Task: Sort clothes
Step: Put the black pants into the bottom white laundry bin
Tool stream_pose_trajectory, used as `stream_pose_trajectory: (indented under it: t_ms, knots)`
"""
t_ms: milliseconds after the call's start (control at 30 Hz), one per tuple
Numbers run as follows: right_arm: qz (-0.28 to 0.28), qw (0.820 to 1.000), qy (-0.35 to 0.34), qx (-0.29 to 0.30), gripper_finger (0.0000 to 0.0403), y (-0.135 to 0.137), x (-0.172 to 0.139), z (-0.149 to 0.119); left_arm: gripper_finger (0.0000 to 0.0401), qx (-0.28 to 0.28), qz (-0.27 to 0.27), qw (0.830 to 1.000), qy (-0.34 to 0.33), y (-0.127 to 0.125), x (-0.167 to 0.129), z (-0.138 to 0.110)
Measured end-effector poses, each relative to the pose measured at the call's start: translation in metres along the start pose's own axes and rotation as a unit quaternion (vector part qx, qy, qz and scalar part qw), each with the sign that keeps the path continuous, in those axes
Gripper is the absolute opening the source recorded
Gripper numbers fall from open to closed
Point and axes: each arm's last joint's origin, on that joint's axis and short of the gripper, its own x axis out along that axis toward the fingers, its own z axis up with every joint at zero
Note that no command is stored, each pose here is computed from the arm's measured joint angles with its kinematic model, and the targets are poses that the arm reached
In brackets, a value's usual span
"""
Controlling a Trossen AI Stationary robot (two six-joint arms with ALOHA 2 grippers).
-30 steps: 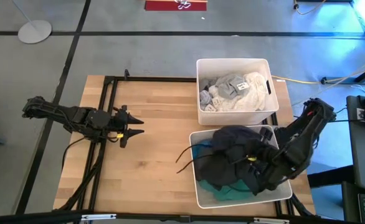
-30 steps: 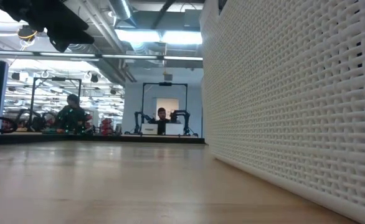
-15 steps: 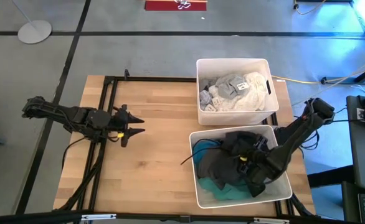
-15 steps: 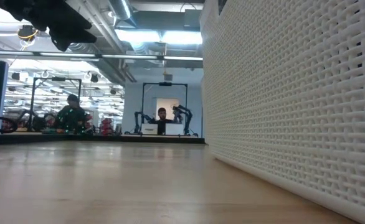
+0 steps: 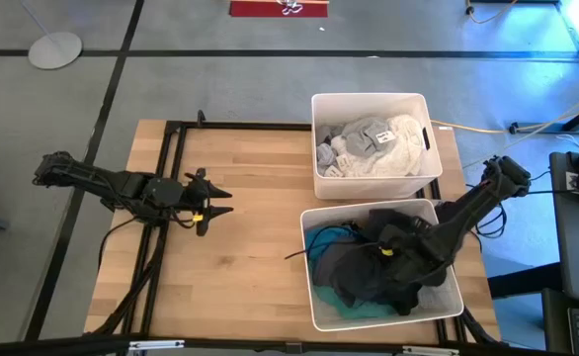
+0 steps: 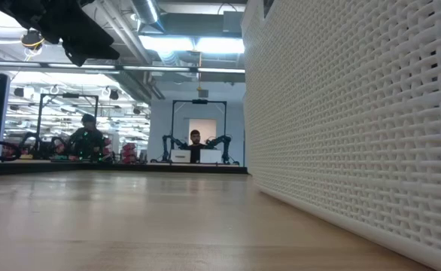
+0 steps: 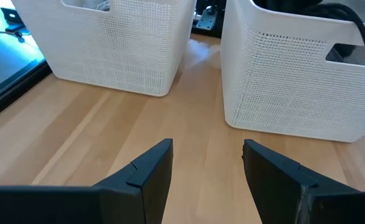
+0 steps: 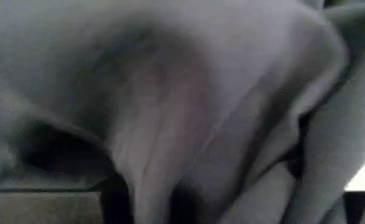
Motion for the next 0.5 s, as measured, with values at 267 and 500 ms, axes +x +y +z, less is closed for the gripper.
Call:
stream_pose_trajectory:
  t_ms: [267,500]
  knots:
    - [0.101,0.988,-0.115,0.018,0.0151,-0.009,-0.1,0.015,0.0182,0.008,-0.001,1.0,-0.002,0.0,0.001,0.001]
    - [0.074,0.944,-0.322,-0.008,0.015,-0.013,-0.126,0.028,0.0182,0.009,-0.001,1.0,-0.002,0.0,0.001,0.0]
